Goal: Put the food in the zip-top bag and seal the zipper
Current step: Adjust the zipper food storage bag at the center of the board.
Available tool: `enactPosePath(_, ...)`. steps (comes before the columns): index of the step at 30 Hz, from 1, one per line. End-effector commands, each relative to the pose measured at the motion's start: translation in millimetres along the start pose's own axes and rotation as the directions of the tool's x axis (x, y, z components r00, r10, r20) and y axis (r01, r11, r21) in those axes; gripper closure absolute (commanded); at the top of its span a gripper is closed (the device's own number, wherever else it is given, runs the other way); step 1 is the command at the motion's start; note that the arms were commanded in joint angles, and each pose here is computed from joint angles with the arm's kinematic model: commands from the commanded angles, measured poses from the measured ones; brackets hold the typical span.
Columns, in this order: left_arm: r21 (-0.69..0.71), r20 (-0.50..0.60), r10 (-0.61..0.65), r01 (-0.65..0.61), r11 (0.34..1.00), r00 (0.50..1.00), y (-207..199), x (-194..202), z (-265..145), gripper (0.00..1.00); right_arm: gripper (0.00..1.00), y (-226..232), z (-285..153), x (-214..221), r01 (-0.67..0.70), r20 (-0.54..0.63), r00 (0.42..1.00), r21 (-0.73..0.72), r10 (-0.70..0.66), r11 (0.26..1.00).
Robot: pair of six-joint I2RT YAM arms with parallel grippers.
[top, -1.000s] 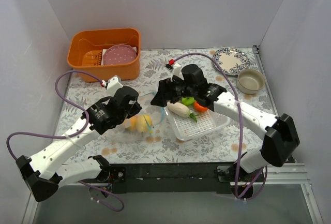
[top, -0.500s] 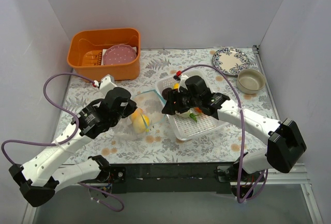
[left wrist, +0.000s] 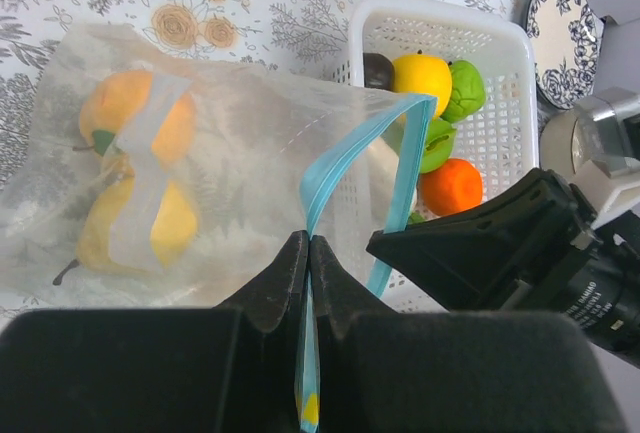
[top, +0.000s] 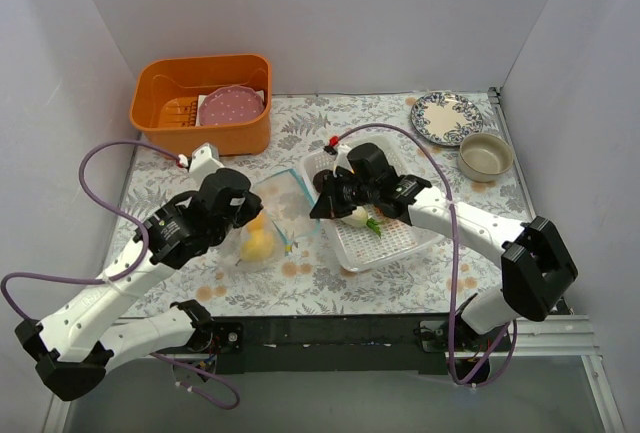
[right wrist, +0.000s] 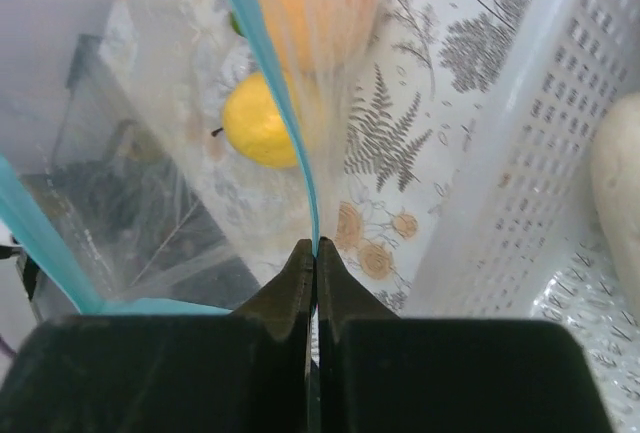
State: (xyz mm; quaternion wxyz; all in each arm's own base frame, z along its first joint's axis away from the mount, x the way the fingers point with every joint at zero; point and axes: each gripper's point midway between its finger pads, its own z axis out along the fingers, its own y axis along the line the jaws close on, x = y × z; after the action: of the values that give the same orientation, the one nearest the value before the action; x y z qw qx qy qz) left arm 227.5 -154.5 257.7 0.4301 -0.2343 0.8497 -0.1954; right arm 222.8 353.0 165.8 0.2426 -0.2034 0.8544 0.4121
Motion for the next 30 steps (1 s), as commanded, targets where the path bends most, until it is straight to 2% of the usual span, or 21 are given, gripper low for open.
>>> enactPosePath(1,0.018,0.122,0.021,-0.023,1.0,0.992,-12,-43,-21,1.0,0.99,68,-21,-51,0.126,0.119,0.987,-0.17,-0.107,0.977)
enactPosePath(5,-0.121,0.197,0.081,-0.058,0.991,0.977,14,-62,-29,1.0,0.99,120,-46,-100,0.225,0.218,0.96,-0.218,-0.177,0.95)
enactPosePath(9,-0.083,0.209,0.044,-0.027,0.996,0.977,13,-67,-40,1.0,0.99,144,-41,-108,0.27,0.215,0.953,-0.285,-0.213,0.92)
enactPosePath(14,-0.078,0.246,0.006,0.014,0.997,0.969,17,-79,-52,1.0,0.99,133,-20,-102,0.227,0.153,0.97,-0.28,-0.19,0.933)
enactPosePath(21,-0.062,0.257,-0.008,0.025,0.998,0.966,17,-86,-62,1.0,0.99,129,-10,-98,0.212,0.147,0.973,-0.294,-0.175,0.932)
enactPosePath(25,-0.072,0.221,0.04,-0.024,0.997,0.974,19,-68,-42,0.99,0.98,104,8,-82,0.175,0.113,0.982,-0.241,-0.151,0.955)
enactPosePath(30,-0.12,0.126,0.079,-0.064,0.991,0.989,24,-33,-13,1.0,0.98,57,39,-28,0.06,-0.025,0.998,-0.172,-0.066,0.983)
